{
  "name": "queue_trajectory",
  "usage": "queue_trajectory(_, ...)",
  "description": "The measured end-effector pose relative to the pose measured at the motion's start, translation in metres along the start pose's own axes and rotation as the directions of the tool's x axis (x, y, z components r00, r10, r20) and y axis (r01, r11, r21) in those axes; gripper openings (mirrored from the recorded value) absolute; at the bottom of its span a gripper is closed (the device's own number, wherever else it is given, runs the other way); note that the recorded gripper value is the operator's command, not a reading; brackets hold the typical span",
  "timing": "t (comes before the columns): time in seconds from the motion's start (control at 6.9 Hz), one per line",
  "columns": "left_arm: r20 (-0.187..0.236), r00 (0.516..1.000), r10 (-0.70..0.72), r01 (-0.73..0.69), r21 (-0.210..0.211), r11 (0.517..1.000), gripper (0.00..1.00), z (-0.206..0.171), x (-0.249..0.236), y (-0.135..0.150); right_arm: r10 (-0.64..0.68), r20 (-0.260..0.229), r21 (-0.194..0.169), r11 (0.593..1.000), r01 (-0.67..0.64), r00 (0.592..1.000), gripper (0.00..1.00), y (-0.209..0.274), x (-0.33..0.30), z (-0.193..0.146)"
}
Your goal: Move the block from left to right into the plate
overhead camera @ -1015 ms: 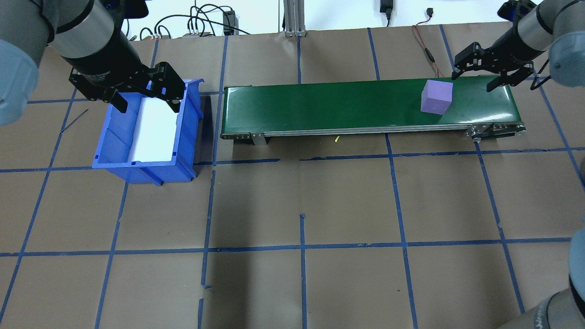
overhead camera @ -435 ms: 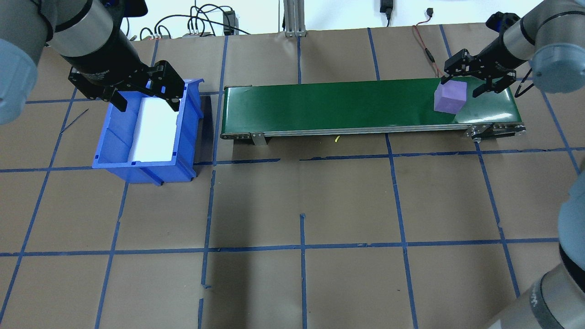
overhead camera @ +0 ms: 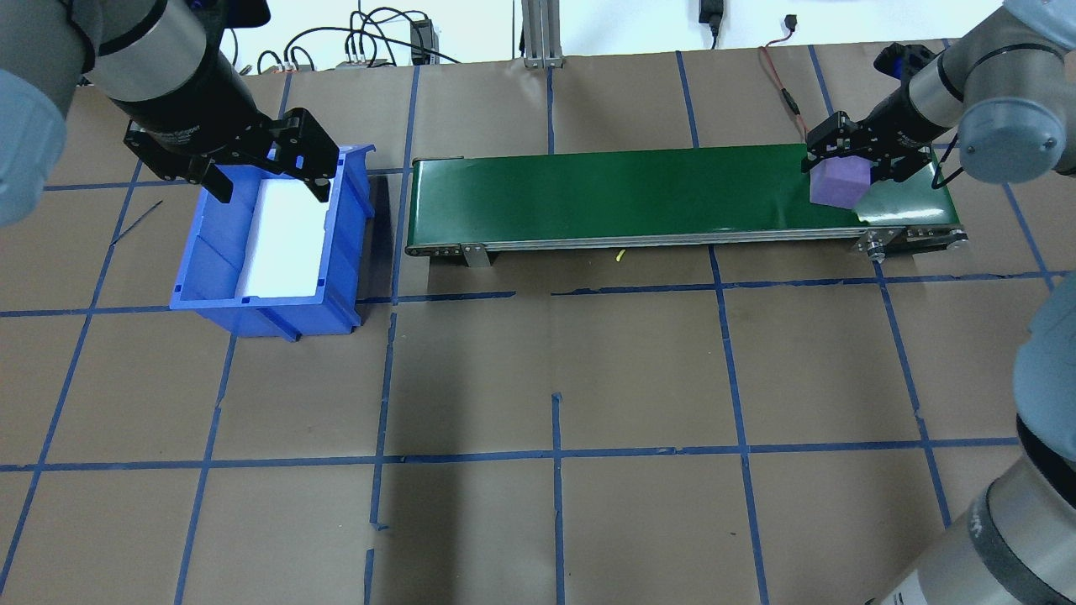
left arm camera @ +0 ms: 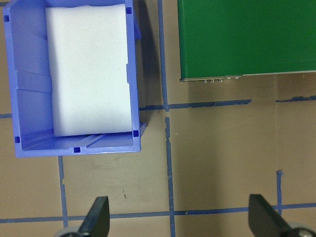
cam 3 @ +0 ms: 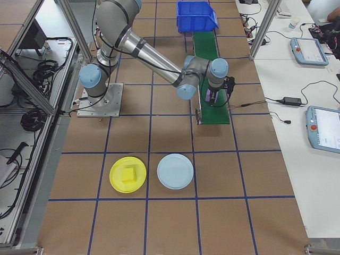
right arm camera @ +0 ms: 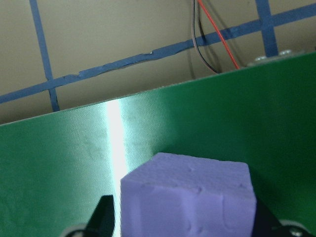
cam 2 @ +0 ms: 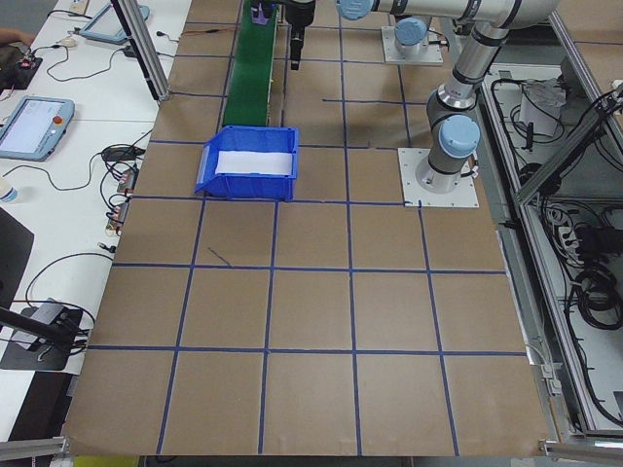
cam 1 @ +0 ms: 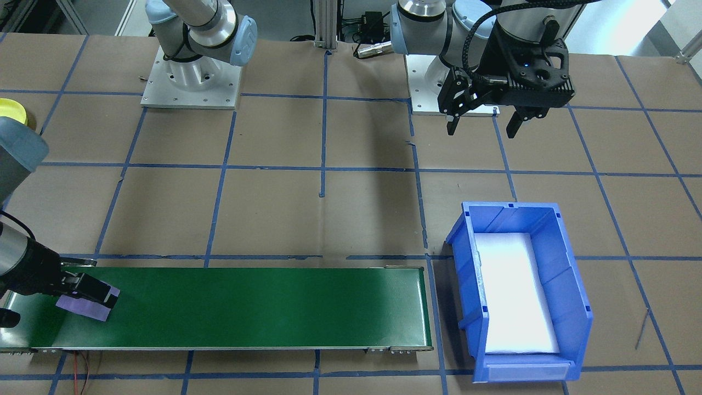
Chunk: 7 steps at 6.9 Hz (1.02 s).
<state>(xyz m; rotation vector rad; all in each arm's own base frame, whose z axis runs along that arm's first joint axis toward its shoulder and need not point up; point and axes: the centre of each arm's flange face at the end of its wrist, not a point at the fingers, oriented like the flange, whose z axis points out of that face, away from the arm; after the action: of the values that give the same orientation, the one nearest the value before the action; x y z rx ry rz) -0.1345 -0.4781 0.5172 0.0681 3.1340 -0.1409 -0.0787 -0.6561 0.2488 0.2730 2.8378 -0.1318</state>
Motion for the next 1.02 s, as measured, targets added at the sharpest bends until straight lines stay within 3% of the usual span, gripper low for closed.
queue_trajectory(0.29,0.000,1.000,0.001,-0.001,0.000,1.000,1.00,0.000,0.000,0.000,-0.040,-0.057,0.005,0.999,0.041,0.998,0.46,-0.001,0.007,-0.012)
queue_trajectory(0.58,0.000,1.000,0.002,-0.002,0.000,1.000,1.00,0.000,0.000,0.002,-0.113,-0.157,-0.017,0.994,0.112,0.981,0.46,0.005,0.050,-0.056)
queue_trajectory(1.02,0.000,1.000,0.000,0.000,0.000,1.000,1.00,0.000,0.000,0.002,-0.233,-0.188,-0.092,0.971,0.219,0.954,0.46,0.046,0.222,-0.119)
